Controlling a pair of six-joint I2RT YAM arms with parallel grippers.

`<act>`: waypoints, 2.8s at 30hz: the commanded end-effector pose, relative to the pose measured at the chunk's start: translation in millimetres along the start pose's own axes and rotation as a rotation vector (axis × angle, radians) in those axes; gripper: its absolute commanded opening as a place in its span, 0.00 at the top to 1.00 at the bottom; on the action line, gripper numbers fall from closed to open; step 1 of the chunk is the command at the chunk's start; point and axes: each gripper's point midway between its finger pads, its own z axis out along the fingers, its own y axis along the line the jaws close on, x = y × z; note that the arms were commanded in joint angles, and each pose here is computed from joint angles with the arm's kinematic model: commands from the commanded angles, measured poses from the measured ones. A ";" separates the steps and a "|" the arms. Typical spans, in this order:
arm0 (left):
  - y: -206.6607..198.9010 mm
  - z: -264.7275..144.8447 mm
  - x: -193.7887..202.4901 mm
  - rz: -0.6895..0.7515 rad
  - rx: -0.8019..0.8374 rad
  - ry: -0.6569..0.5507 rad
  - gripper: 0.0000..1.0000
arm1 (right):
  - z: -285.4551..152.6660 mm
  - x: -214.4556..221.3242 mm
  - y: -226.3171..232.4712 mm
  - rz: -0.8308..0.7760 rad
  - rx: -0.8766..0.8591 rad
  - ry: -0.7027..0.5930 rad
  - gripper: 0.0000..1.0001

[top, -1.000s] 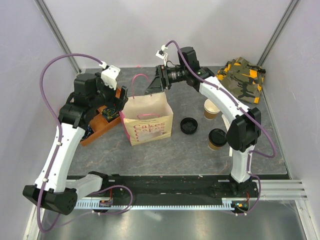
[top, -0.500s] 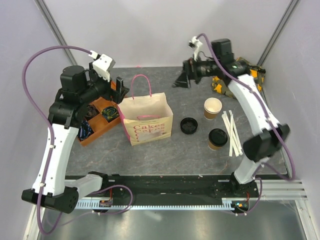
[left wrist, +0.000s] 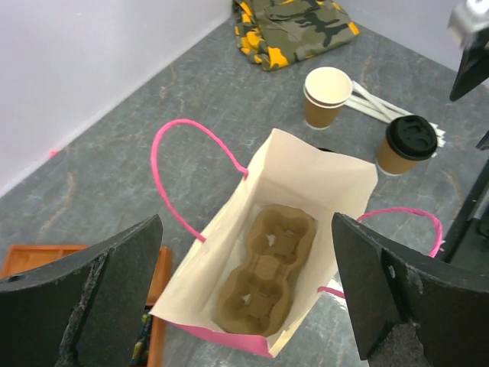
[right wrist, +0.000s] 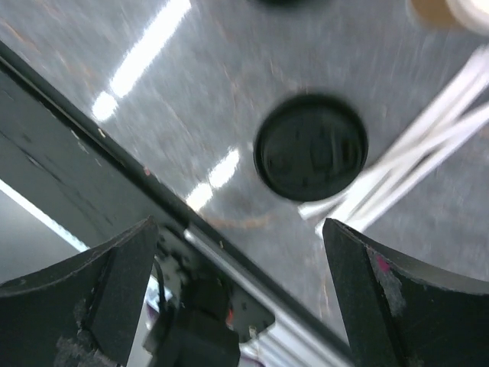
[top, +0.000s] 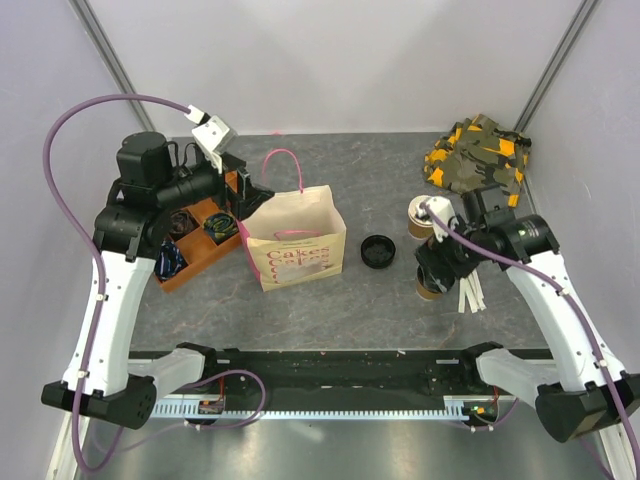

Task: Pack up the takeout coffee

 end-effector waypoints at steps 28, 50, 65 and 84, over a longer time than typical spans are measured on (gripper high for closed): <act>-12.3 3.6 6.7 -0.136 0.041 -0.012 0.00 | 73.7 38.4 -64.6 -0.102 0.043 0.240 0.02; -6.6 13.1 12.9 -0.211 0.028 0.010 0.00 | 88.2 50.0 -65.1 -0.109 0.030 0.232 0.03; 8.6 17.1 30.1 -0.283 -0.055 0.046 0.02 | 84.2 50.8 -59.7 -0.117 0.020 0.200 0.18; 22.6 19.9 51.5 -0.374 -0.120 0.094 0.04 | 67.3 43.4 -55.7 -0.113 0.024 0.190 0.28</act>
